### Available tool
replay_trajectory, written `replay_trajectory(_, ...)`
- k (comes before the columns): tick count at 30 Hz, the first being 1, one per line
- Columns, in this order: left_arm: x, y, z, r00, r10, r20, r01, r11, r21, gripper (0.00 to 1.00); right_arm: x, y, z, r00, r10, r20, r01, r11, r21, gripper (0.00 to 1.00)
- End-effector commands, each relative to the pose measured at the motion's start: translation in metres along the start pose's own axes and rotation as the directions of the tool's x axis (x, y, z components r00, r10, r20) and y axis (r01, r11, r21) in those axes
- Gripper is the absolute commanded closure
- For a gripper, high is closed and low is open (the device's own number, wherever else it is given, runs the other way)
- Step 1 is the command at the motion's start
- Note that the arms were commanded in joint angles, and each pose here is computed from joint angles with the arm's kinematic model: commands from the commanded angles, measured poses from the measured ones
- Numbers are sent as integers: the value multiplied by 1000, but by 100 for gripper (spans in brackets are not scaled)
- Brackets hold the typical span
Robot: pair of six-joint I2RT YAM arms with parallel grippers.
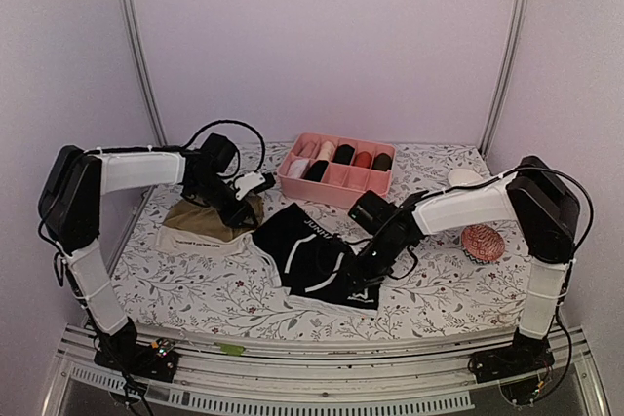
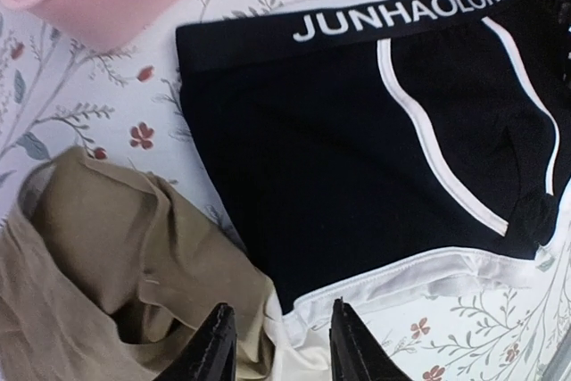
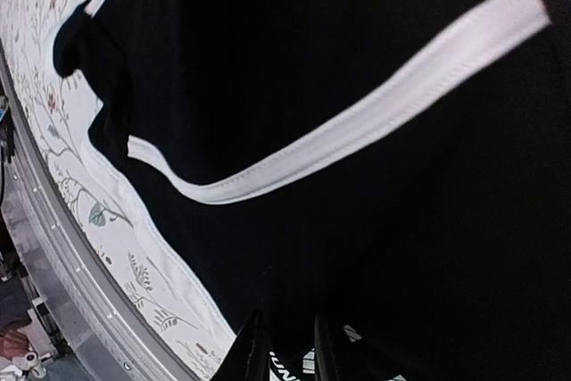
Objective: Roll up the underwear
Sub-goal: Rotate the underwear at the center of the board.
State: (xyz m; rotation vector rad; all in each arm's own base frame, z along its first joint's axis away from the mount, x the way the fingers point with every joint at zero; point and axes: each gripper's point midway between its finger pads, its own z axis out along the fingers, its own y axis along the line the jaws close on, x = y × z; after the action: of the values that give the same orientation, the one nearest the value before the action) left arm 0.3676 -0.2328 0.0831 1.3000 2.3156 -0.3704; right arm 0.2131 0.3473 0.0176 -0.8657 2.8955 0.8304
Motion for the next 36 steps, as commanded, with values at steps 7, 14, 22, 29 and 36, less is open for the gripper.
replay_trajectory(7, 25, -23, -5, 1000, -26, -17, 27, 998, 60, 63, -2, 116, -19, 989, -146, -36, 135, 966, -223, 70)
replay_trajectory(14, 26, -30, -4, 998, -54, -9, 55, 993, 108, 63, -110, 70, -44, 973, -142, 180, 154, 987, -54, 59)
replay_trajectory(22, 23, -17, -21, 990, -137, 37, 130, 981, 144, 62, -158, 53, 9, 977, -110, 180, 116, 993, -24, 64)
replay_trajectory(29, 19, -17, -27, 988, -138, 63, 125, 976, 176, 62, -142, 8, 47, 993, -31, 110, 27, 999, 46, 65)
replay_trajectory(36, 10, -32, -25, 993, -93, 75, 70, 960, 270, 60, -107, -64, 16, 974, 156, 166, -186, 965, 186, 67)
